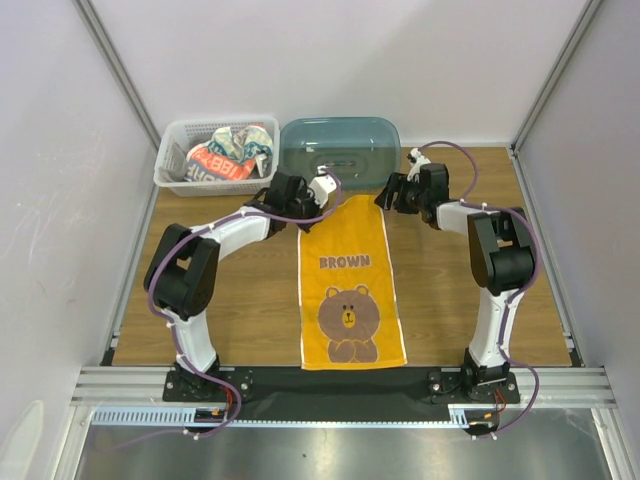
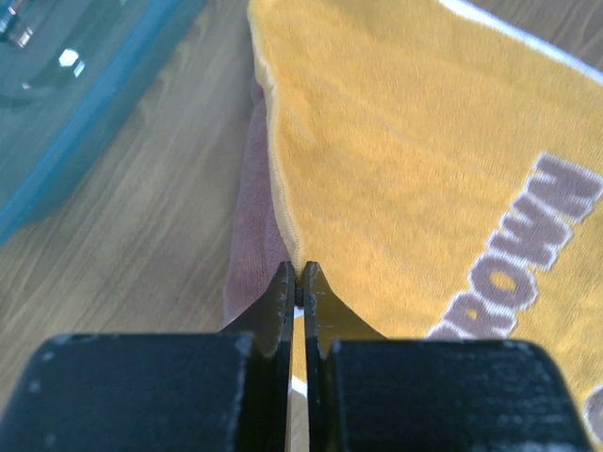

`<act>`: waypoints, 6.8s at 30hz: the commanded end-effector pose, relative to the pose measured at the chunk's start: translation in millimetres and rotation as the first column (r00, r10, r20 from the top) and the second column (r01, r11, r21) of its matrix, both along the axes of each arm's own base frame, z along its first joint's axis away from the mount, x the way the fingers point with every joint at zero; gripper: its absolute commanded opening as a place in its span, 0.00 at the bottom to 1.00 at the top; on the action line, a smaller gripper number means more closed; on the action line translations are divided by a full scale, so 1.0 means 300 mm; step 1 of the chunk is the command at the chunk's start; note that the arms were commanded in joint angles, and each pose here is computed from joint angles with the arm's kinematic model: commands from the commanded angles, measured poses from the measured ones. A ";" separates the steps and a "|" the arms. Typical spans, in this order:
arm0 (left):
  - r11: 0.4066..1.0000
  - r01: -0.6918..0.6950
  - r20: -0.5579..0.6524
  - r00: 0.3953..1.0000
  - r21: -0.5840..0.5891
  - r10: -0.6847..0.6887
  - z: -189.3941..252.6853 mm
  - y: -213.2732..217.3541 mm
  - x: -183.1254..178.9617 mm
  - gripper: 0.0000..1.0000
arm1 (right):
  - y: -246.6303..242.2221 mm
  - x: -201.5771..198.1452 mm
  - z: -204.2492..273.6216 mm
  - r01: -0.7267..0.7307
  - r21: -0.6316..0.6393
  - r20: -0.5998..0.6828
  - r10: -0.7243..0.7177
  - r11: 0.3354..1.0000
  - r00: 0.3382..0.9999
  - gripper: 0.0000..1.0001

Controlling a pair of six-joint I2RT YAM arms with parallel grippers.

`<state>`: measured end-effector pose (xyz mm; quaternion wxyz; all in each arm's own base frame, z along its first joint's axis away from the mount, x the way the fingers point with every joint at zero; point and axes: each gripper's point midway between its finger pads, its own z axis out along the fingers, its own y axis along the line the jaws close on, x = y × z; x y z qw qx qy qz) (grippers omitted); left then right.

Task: Fold and stack the towels
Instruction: Flatten out the crumpled towel

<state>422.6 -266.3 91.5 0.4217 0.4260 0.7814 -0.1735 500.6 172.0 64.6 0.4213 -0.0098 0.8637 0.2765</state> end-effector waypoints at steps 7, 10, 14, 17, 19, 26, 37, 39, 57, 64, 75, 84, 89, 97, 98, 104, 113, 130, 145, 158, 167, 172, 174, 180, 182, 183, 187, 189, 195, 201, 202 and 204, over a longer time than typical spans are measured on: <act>0.992 0.098 0.031 0.994 0.079 -0.100 0.008 0.023 -0.096 0.00 | -0.024 0.088 0.062 0.062 0.107 0.002 -0.062 0.992 0.998 0.73; 0.991 0.097 0.028 0.995 0.094 -0.100 -0.005 0.027 -0.102 0.00 | -0.012 0.096 0.075 0.069 0.135 -0.012 -0.068 0.988 0.998 0.74; 0.991 0.080 0.035 0.996 0.107 -0.084 -0.011 0.036 -0.087 0.00 | 0.030 0.083 0.078 -0.023 0.158 0.034 0.018 0.987 0.999 0.73; 0.993 0.051 0.053 0.997 0.109 -0.057 -0.004 0.041 -0.071 0.00 | 0.026 0.070 0.074 -0.089 0.144 0.102 0.075 0.986 0.992 0.73; 0.993 0.037 0.059 0.997 0.111 -0.044 -0.002 0.048 -0.061 0.00 | 0.014 0.063 0.093 -0.112 0.165 0.137 0.090 0.980 0.986 0.72; 0.994 0.036 0.056 0.998 0.101 -0.042 0.001 0.054 -0.057 0.00 | -0.075 0.065 0.074 -0.106 0.205 0.120 0.082 0.973 0.989 0.71; 0.991 0.020 0.056 0.998 0.131 -0.027 -0.012 0.095 -0.051 0.00 | 0.019 0.004 0.119 -0.278 -0.003 0.277 0.268 0.961 0.923 0.65; 0.992 0.016 0.059 0.998 0.127 -0.024 -0.009 0.096 -0.045 0.00 | 0.021 -0.044 0.099 -0.305 0.001 0.330 0.287 0.953 0.899 0.67; 0.995 0.008 0.052 0.999 0.095 -0.013 0.008 0.124 -0.006 0.00 | 0.092 -0.067 0.292 -0.402 -0.425 0.599 0.585 0.811 0.547 0.84; 0.998 -0.008 0.041 0.999 0.062 0.005 0.020 0.135 0.014 0.00 | 0.015 -0.125 0.144 -0.337 -0.732 0.438 0.787 0.593 0.434 0.81; 0.999 -0.015 0.033 0.999 0.052 0.013 0.018 0.149 0.023 0.00 | 0.025 -0.124 0.042 -0.221 -0.876 0.329 0.866 0.429 0.377 0.80; 0.998 -0.015 0.033 0.999 0.057 0.013 0.013 0.156 0.024 0.00 | 0.041 -0.060 -0.003 -0.162 -0.907 0.312 0.879 0.389 0.362 0.74; 0.998 -0.019 0.031 0.999 0.060 0.017 0.009 0.160 0.029 0.00 | 0.050 -0.035 0.001 -0.121 -0.909 0.337 0.875 0.399 0.349 0.68; 0.998 -0.016 0.025 1.000 0.060 0.015 0.000 0.169 0.028 0.00 | 0.091 -0.007 0.027 -0.089 -0.908 0.368 0.880 0.410 0.299 0.65; 0.998 -0.013 0.025 1.000 0.061 0.011 -0.002 0.168 0.029 0.00 | 0.092 -0.006 0.015 -0.089 -0.909 0.365 0.882 0.406 0.299 0.64; 0.998 -0.011 0.025 1.000 0.058 0.010 -0.002 0.172 0.035 0.00 | 0.118 0.019 0.025 -0.050 -0.911 0.380 0.882 0.409 0.278 0.59; 0.999 -0.002 0.020 1.000 0.048 0.001 -0.001 0.175 0.034 0.00 | 0.141 0.062 0.017 -0.030 -0.915 0.380 0.887 0.401 0.264 0.52; 0.981 -0.188 0.093 0.977 -0.043 0.191 0.128 0.233 0.169 0.00 | 0.178 0.047 0.228 -0.247 -0.710 0.552 0.739 0.660 0.387 0.00; 0.919 -0.094 0.251 0.947 -0.382 0.201 0.685 0.149 0.115 0.00 | 0.171 -0.124 0.895 -0.465 -0.186 0.562 0.482 0.866 0.672 0.00; 0.865 -0.014 0.487 0.822 -0.502 0.296 1.283 0.250 -0.098 0.00 | 0.067 -0.353 1.234 -0.270 -0.177 0.688 0.315 0.947 0.654 0.00; 0.844 -0.053 0.456 0.823 -0.534 0.340 1.398 0.290 -0.169 0.00 | 0.032 -0.470 1.216 -0.271 -0.296 0.635 0.401 0.916 0.660 0.00; 0.863 -0.057 0.460 0.828 -0.501 0.322 1.385 0.299 -0.192 0.00 | 0.013 -0.521 1.227 -0.302 -0.357 0.635 0.467 0.884 0.615 0.00; 0.869 -0.053 0.457 0.834 -0.492 0.309 1.368 0.296 -0.201 0.00 | 0.022 -0.550 1.245 -0.334 -0.376 0.643 0.503 0.864 0.577 0.00; 0.878 -0.073 0.493 0.804 -0.473 0.333 1.374 0.320 -0.188 0.00 | 0.010 -0.529 1.260 -0.325 -0.458 0.614 0.558 0.828 0.558 0.00; 0.884 -0.089 0.500 0.797 -0.459 0.340 1.365 0.321 -0.149 0.00 | -0.011 -0.490 1.281 -0.279 -0.466 0.611 0.533 0.840 0.585 0.00; 0.883 -0.089 0.509 0.788 -0.460 0.345 1.386 0.322 -0.137 0.00 | -0.016 -0.449 1.264 -0.269 -0.461 0.598 0.520 0.846 0.610 0.00; 0.888 -0.079 0.512 0.792 -0.453 0.332 1.403 0.297 -0.064 0.00 | -0.032 -0.355 1.291 -0.198 -0.450 0.615 0.464 0.871 0.638 0.00; 0.892 -0.066 0.525 0.788 -0.448 0.322 1.420 0.280 -0.021 0.00 | -0.036 -0.322 1.344 -0.163 -0.451 0.648 0.447 0.878 0.617 0.00; 0.892 -0.037 0.562 0.765 -0.451 0.315 1.510 0.267 0.086 0.00 | -0.049 -0.198 1.435 -0.112 -0.439 0.693 0.416 0.891 0.590 0.00; 0.888 0.003 0.602 0.736 -0.459 0.308 1.585 0.267 0.100 0.00 | -0.052 -0.171 1.550 -0.102 -0.417 0.748 0.405 0.903 0.526 0.00; 0.887 0.011 0.606 0.734 -0.461 0.306 1.596 0.269 0.081 0.00 | -0.051 -0.178 1.559 -0.106 -0.415 0.751 0.406 0.904 0.520 0.00; 0.890 0.025 0.595 0.752 -0.456 0.284 1.563 0.258 0.068 0.00 | -0.051 -0.199 1.550 -0.118 -0.417 0.742 0.413 0.901 0.527 0.00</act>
